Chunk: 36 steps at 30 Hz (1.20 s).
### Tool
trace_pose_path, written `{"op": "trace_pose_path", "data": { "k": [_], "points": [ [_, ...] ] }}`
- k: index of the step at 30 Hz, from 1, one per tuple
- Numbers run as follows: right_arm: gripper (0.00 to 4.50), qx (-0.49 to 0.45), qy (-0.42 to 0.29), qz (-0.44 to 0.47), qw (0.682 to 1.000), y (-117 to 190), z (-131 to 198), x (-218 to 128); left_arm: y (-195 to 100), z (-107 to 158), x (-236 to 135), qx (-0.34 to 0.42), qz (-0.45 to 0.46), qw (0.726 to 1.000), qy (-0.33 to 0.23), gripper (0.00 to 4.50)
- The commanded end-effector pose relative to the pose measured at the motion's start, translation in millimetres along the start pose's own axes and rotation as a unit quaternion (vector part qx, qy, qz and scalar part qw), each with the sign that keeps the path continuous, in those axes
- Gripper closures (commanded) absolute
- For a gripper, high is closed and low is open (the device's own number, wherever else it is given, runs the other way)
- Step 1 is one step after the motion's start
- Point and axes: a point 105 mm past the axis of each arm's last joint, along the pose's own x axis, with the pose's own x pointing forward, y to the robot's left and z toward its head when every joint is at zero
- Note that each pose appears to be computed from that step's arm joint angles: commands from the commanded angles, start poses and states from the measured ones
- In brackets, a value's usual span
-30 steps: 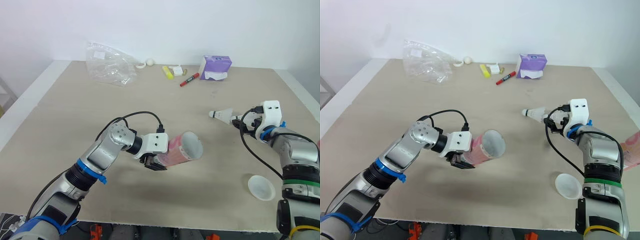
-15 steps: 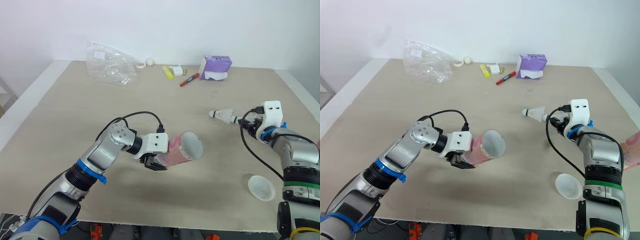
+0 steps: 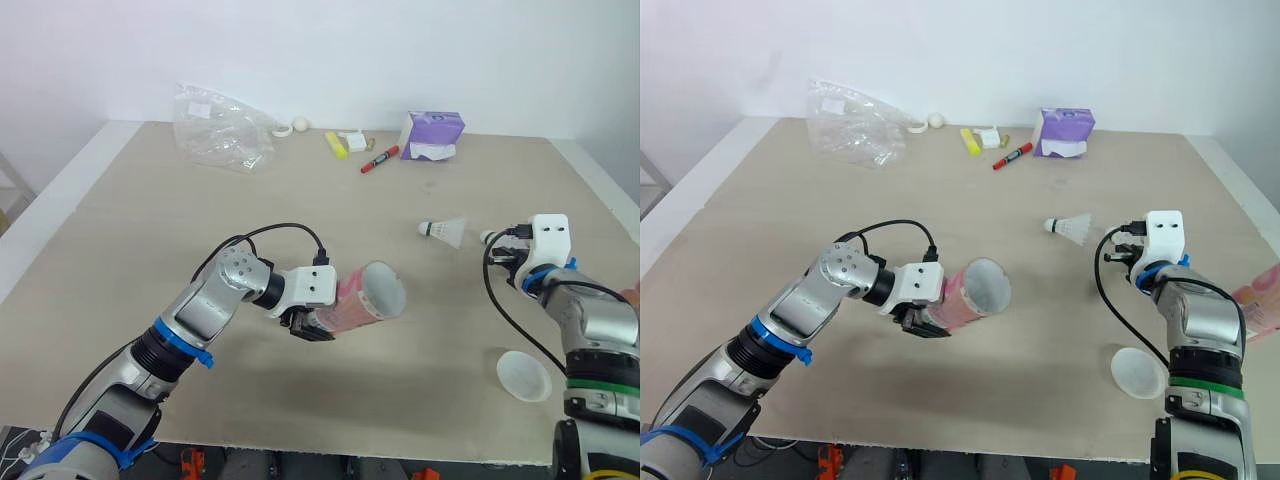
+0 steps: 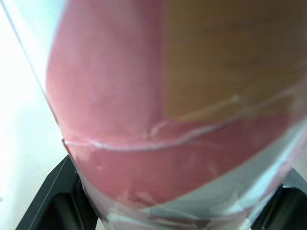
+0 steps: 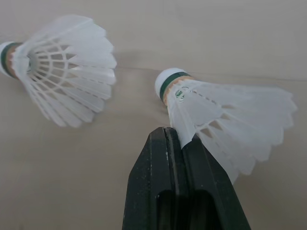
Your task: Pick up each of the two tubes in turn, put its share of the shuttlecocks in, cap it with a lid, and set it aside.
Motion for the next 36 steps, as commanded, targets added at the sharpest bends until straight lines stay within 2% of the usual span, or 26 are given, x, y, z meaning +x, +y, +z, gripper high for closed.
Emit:
{"op": "trace_pose_path", "data": {
  "k": [1,6,8,10,12,15,21,32,34,36],
  "points": [
    [4.41,-0.063,-0.104,0.021,0.992,-2.7,59.0,-31.5,-7.5,-8.5,10.0,-0.013,-0.019,1.000,0.012,1.13],
    [4.41,-0.171,-0.171,0.094,0.966,19.0,102.9,-76.5,-6.9,-10.1,9.9,-0.015,-0.020,1.000,0.012,1.13],
    [4.41,-0.239,-0.209,0.167,0.934,42.6,128.2,-109.4,-5.7,-11.2,10.2,-0.016,-0.020,1.000,0.013,1.13],
    [4.41,-0.287,-0.224,0.242,0.900,66.9,138.7,-136.7,-4.7,-12.2,10.2,-0.024,-0.019,0.999,0.011,1.13],
    [4.41,-0.327,-0.228,0.327,0.857,93.8,141.3,-166.2,-4.2,-13.7,10.0,-0.031,-0.020,0.999,0.011,1.13],
    [4.41,-0.386,-0.191,0.408,0.805,120.2,123.3,-191.8,-4.1,-15.3,10.3,-0.048,-0.020,0.999,0.009,1.13],
    [4.41,-0.438,-0.166,0.436,0.769,137.7,101.8,-197.4,-2.6,-13.3,10.1,-0.076,-0.019,0.997,0.004,1.13],
    [4.41,-0.495,-0.165,0.446,0.728,152.6,80.7,-177.1,-3.4,-10.7,10.1,-0.071,-0.015,0.997,0.007,1.13],
    [4.41,-0.484,-0.162,0.458,0.728,155.7,78.6,-177.9,-3.2,-10.6,10.0,-0.072,-0.013,0.997,0.007,1.13],
    [3.73,-0.473,-0.171,0.459,0.733,157.8,81.3,-177.6,-3.8,-10.7,9.9,-0.073,-0.013,0.997,0.007,1.13]
  ]
}}
